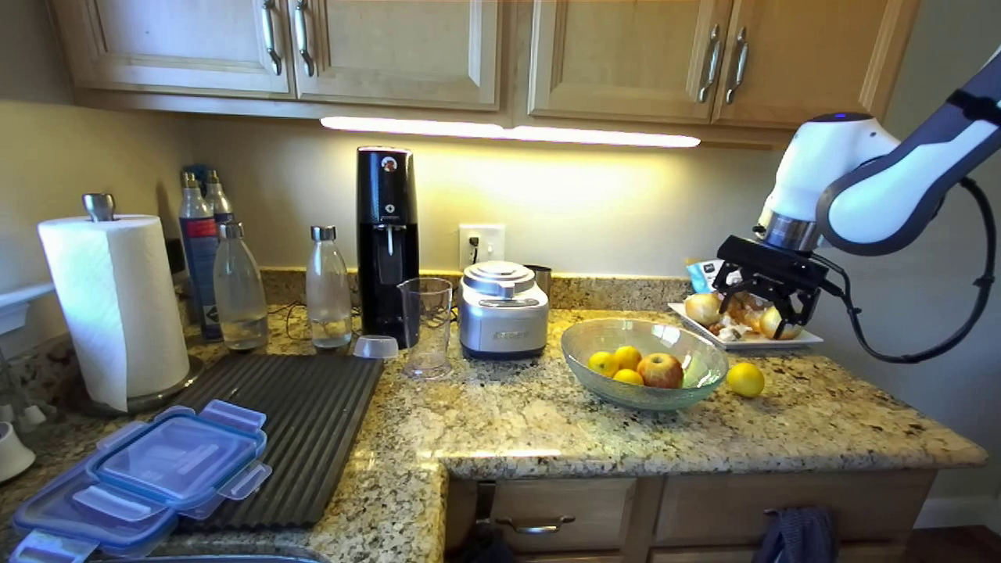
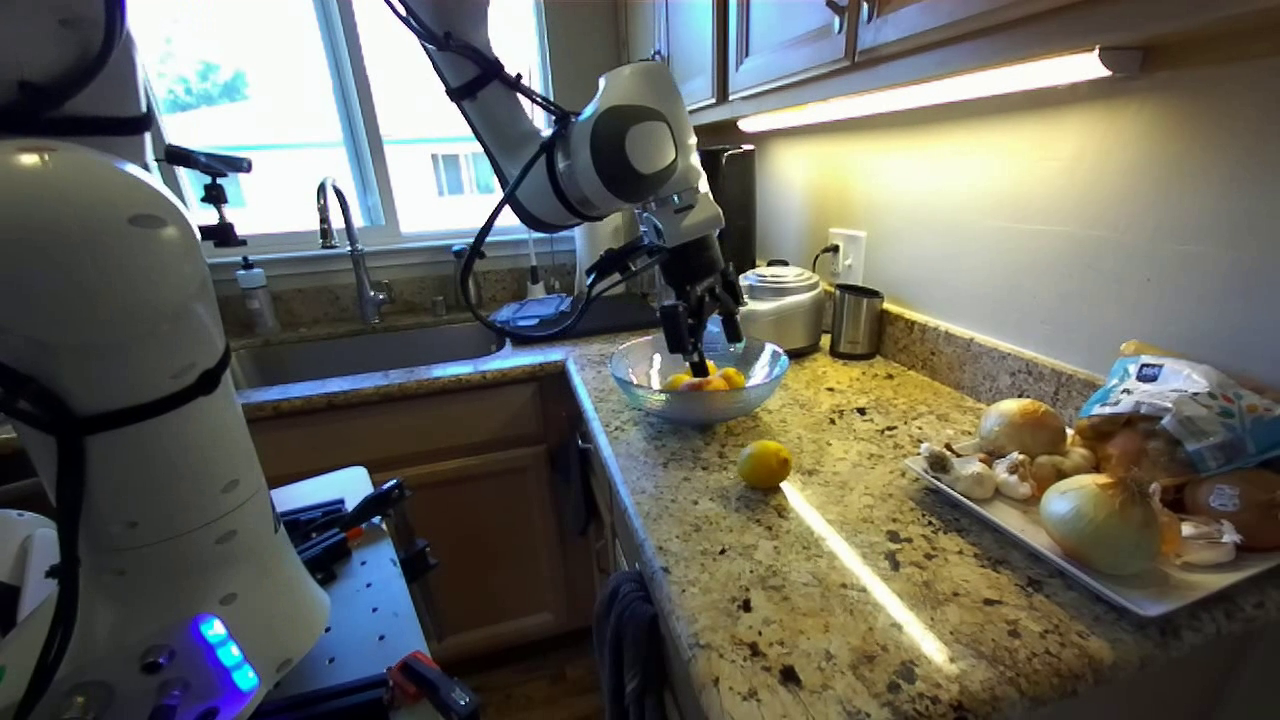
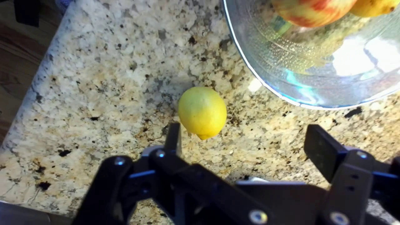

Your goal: Take one yellow object from the glass bowl and put it on the counter top

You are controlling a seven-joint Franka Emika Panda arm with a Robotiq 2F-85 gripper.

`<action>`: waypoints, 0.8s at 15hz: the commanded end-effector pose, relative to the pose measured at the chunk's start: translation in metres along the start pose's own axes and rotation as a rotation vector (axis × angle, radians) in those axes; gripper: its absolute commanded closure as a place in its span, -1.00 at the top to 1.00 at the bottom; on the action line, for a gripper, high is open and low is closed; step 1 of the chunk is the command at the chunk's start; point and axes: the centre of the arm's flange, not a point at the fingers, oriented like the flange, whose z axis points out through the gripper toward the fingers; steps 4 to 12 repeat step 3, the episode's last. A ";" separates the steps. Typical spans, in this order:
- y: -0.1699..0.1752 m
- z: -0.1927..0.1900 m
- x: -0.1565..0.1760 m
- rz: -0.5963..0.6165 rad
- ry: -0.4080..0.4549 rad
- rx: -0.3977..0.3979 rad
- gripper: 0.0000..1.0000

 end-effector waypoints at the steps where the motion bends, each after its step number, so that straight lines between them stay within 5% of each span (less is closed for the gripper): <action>1: -0.002 -0.008 -0.009 -0.023 -0.009 0.005 1.00; 12: -0.005 -0.020 -0.025 -0.055 -0.020 0.014 1.00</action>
